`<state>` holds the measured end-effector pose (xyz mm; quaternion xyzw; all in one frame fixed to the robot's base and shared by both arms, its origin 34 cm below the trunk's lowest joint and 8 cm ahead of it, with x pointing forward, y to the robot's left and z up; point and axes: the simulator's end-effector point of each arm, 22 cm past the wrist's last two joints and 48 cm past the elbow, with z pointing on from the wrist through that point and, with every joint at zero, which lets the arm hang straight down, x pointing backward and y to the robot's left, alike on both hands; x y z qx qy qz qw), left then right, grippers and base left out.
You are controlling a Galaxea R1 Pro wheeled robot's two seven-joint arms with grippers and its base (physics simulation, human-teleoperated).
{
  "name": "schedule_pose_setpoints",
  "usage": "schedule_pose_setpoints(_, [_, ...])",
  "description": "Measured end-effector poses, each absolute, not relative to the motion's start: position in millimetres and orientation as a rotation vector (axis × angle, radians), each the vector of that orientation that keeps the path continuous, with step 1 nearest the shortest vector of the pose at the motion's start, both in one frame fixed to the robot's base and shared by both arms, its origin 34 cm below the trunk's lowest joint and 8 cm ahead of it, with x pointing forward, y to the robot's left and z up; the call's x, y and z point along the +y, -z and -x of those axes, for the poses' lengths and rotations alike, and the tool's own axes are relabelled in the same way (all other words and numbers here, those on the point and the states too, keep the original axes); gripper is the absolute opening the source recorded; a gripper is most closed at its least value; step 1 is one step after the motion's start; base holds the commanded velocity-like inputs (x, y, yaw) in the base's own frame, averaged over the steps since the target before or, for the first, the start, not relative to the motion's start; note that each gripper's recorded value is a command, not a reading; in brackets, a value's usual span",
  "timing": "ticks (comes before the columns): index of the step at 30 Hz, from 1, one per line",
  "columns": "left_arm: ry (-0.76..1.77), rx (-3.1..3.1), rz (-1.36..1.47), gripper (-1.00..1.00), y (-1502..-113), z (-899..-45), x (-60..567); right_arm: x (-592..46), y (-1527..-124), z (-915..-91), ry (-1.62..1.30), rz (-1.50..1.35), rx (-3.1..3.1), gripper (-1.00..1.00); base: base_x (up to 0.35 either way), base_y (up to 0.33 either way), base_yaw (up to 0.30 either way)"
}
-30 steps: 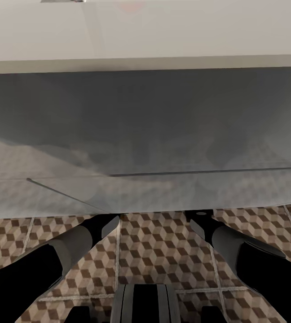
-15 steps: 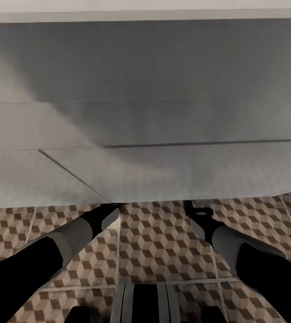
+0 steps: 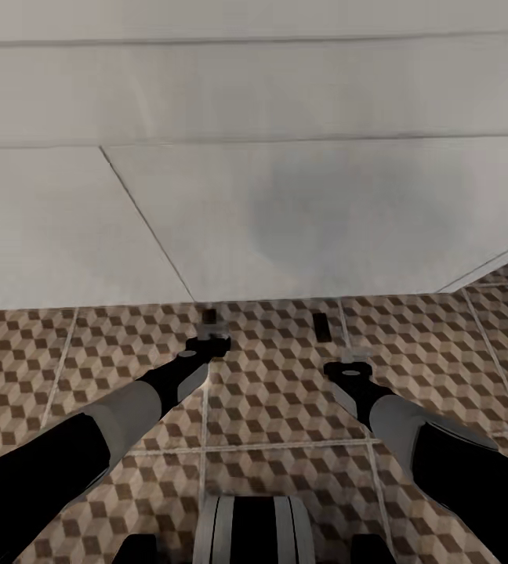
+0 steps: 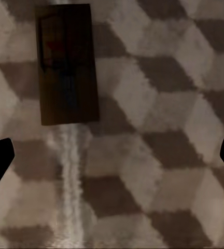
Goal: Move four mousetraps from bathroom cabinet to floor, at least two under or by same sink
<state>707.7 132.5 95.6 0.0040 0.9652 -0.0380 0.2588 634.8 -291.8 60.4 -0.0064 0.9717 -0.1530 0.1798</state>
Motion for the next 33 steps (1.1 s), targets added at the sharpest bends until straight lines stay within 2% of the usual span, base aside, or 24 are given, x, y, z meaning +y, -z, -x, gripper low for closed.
schedule_pose_setpoints(19, [0.108,2.612,-0.013,1.00,-96.6,-708.5,130.0,-290.6,-60.5,-634.8,0.430,0.018,2.746,1.00,-0.306,-0.103,0.000])
schedule_pose_setpoints(33, [0.104,2.608,-0.011,1.00,-97.0,-709.2,131.9,-290.3,-60.9,-635.4,0.429,0.019,2.744,1.00,-0.067,-0.022,0.000])
